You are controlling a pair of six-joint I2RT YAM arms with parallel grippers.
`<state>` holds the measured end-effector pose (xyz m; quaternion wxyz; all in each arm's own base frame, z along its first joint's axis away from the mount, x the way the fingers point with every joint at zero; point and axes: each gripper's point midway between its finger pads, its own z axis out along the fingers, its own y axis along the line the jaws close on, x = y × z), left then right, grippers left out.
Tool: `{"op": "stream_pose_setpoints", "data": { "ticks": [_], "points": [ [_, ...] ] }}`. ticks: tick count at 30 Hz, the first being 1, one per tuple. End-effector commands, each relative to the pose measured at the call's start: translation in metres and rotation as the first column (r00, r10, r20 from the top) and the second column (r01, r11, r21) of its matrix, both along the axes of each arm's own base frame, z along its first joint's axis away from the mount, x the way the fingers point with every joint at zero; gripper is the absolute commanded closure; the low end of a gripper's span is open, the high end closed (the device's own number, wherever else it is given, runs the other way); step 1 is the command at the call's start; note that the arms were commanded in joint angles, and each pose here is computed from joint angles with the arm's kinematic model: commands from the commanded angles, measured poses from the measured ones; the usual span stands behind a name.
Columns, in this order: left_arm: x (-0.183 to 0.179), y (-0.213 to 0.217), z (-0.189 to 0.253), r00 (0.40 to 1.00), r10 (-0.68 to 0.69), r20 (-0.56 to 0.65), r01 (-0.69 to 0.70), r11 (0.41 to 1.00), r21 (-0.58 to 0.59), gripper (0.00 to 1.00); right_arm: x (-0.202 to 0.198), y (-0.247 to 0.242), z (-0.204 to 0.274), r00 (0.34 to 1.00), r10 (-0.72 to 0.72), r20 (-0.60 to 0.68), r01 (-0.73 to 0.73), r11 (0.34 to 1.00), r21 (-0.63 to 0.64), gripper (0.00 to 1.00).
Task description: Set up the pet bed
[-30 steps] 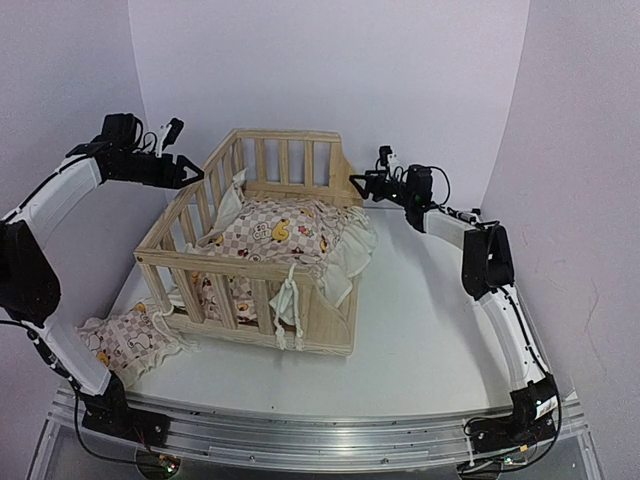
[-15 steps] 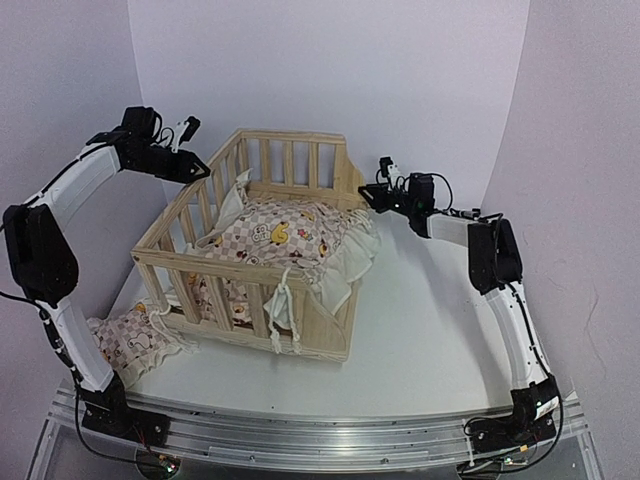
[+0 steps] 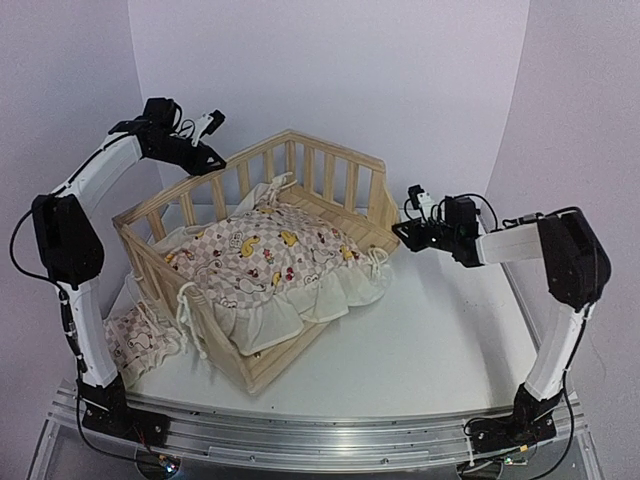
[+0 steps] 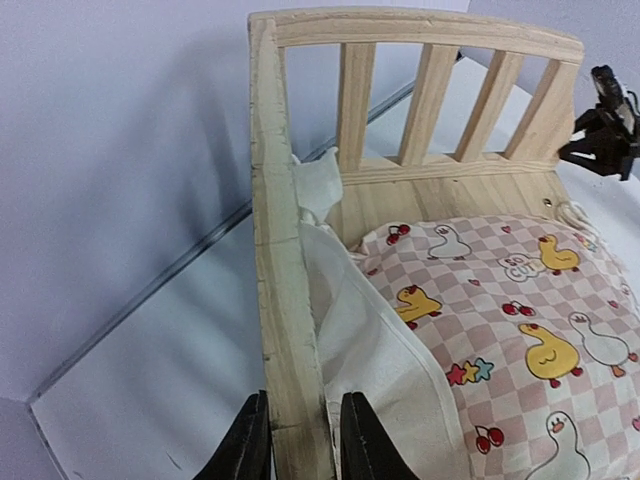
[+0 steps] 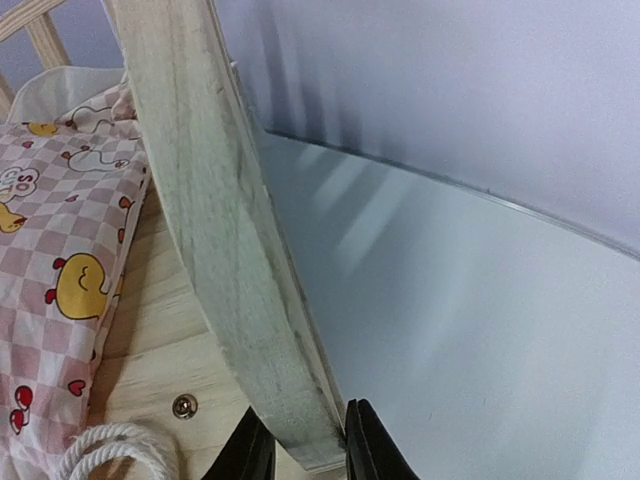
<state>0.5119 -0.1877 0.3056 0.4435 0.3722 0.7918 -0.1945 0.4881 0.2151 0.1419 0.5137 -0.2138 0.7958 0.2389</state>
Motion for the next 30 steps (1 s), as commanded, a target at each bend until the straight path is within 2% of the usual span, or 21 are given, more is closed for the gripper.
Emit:
{"op": "stream_pose_setpoints", "data": {
  "ticks": [1, 6, 11, 14, 18, 20, 22, 26, 28, 30],
  "points": [
    [-0.008, -0.112, -0.021, 0.942, -0.315, 0.12, 0.316, 0.949, 0.009, 0.86, -0.084, 0.034, 0.038, 0.987, 0.158, 0.026, -0.16, 0.985, 0.062, 0.7],
    [-0.003, -0.171, -0.022, 0.876, -0.409, 0.256, 0.415, 0.909, 0.031, 0.86, -0.132, 0.009, 0.051, 0.995, 0.087, -0.048, -0.083, 0.994, 0.067, 0.61],
    [0.003, -0.209, -0.008, 0.828, -0.418, 0.374, 0.448, 0.894, 0.009, 0.85, -0.17, -0.01, 0.071, 0.995, 0.056, -0.086, -0.052, 0.997, 0.053, 0.53],
    [0.007, -0.213, 0.014, 0.809, -0.384, 0.444, 0.433, 0.901, -0.009, 0.77, -0.185, -0.021, 0.085, 0.994, 0.025, -0.109, -0.019, 0.998, 0.053, 0.46],
    [0.006, -0.205, 0.062, 0.775, -0.323, 0.543, 0.389, 0.921, -0.007, 0.53, -0.189, -0.032, 0.117, 0.995, -0.028, -0.1, 0.035, 0.997, 0.062, 0.42],
    [-0.001, -0.197, 0.095, 0.743, -0.297, 0.599, 0.371, 0.929, 0.0, 0.46, -0.186, -0.032, 0.138, 0.996, -0.041, -0.081, 0.046, 0.997, 0.067, 0.41],
    [-0.016, -0.185, 0.137, 0.703, -0.265, 0.659, 0.345, 0.939, 0.01, 0.43, -0.178, -0.03, 0.167, 0.998, -0.043, -0.042, 0.046, 0.995, 0.084, 0.41],
    [-0.047, -0.152, 0.191, 0.649, -0.231, 0.725, 0.264, 0.962, 0.07, 0.39, -0.152, -0.026, 0.201, 0.996, -0.087, -0.018, 0.088, 0.992, 0.089, 0.41],
    [-0.064, -0.129, 0.204, 0.653, -0.217, 0.726, 0.198, 0.974, 0.113, 0.38, -0.136, -0.026, 0.214, 0.992, -0.129, -0.011, 0.129, 0.987, 0.097, 0.38],
    [-0.073, -0.099, 0.202, 0.691, -0.191, 0.697, 0.116, 0.981, 0.155, 0.38, -0.122, -0.025, 0.221, 0.987, -0.158, -0.014, 0.159, 0.982, 0.101, 0.37]
  ]
}}
